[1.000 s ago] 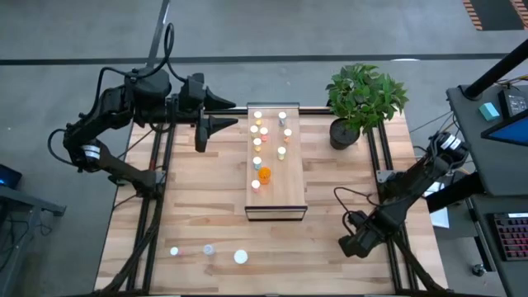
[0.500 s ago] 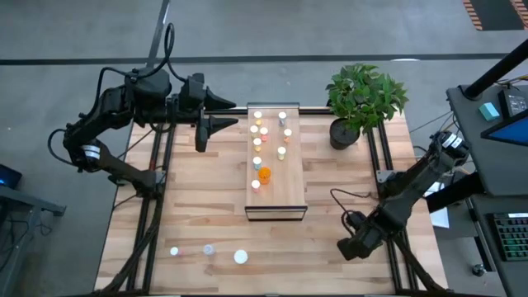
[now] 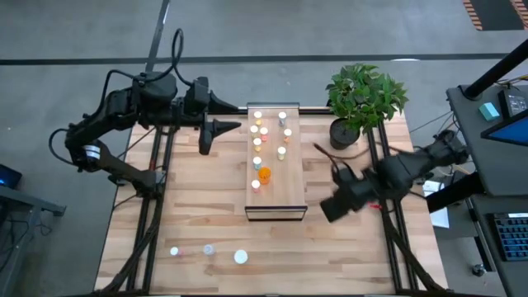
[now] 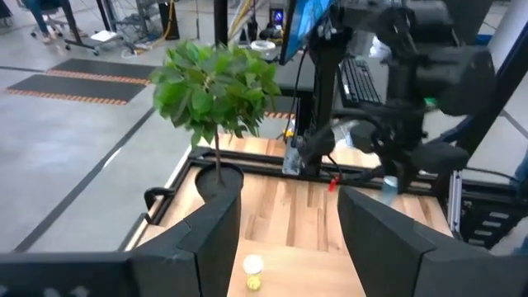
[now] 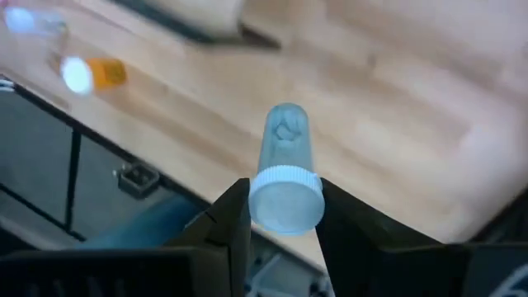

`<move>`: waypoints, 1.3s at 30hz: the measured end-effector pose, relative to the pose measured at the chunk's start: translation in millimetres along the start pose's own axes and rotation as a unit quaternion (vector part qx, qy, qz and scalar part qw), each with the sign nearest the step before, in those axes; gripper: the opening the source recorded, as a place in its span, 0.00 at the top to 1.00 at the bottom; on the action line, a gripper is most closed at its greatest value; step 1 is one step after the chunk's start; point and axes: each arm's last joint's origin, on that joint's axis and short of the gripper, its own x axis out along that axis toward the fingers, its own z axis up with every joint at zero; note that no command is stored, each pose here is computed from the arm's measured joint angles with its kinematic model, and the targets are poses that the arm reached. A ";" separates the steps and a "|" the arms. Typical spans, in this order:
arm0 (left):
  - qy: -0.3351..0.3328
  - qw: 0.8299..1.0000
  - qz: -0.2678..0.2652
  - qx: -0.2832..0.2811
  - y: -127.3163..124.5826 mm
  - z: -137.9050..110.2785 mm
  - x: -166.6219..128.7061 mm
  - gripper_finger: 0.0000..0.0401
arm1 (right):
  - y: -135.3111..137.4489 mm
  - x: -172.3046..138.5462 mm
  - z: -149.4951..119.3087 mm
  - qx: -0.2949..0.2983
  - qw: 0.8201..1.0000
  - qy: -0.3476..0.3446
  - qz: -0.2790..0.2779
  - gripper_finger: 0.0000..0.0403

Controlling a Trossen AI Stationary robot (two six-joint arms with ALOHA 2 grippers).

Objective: Pick and place medicine bottles onto shelf by color
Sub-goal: Put the blue bottle on the shelf

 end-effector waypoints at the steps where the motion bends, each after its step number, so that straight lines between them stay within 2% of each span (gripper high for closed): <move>1: 0.003 1.000 0.000 0.000 -0.3 -1.4 1.6 0.53 | 3.6 -2.5 8.6 -0.011 1.000 -0.006 0.000 0.73; 6: 0.004 1.000 -0.004 0.001 -2.1 -4.9 7.8 0.53 | 20.8 -14.7 51.7 -0.051 0.998 -0.036 0.002 0.73; 11: 0.004 1.000 -0.006 0.002 -2.8 -5.2 7.6 0.53 | 31.7 -16.4 88.8 -0.090 0.995 -0.048 -0.019 0.73; 19: -0.009 1.000 -0.006 0.006 -2.1 -2.8 -4.8 0.53 | 45.7 -0.5 145.1 -0.152 0.986 -0.047 -0.054 0.73; 24: -0.019 1.000 -0.007 0.013 -1.6 -1.4 -12.6 0.53 | 46.5 11.0 179.3 -0.165 0.983 -0.021 -0.081 0.73; 32: -0.023 1.000 -0.006 0.013 -1.3 -0.7 -15.7 0.53 | 51.0 22.8 210.8 -0.180 0.980 -0.009 -0.081 0.73; 39: -0.023 1.000 -0.006 0.013 -1.2 -0.7 -15.9 0.53 | 52.9 22.2 205.8 -0.187 0.980 0.010 -0.062 0.73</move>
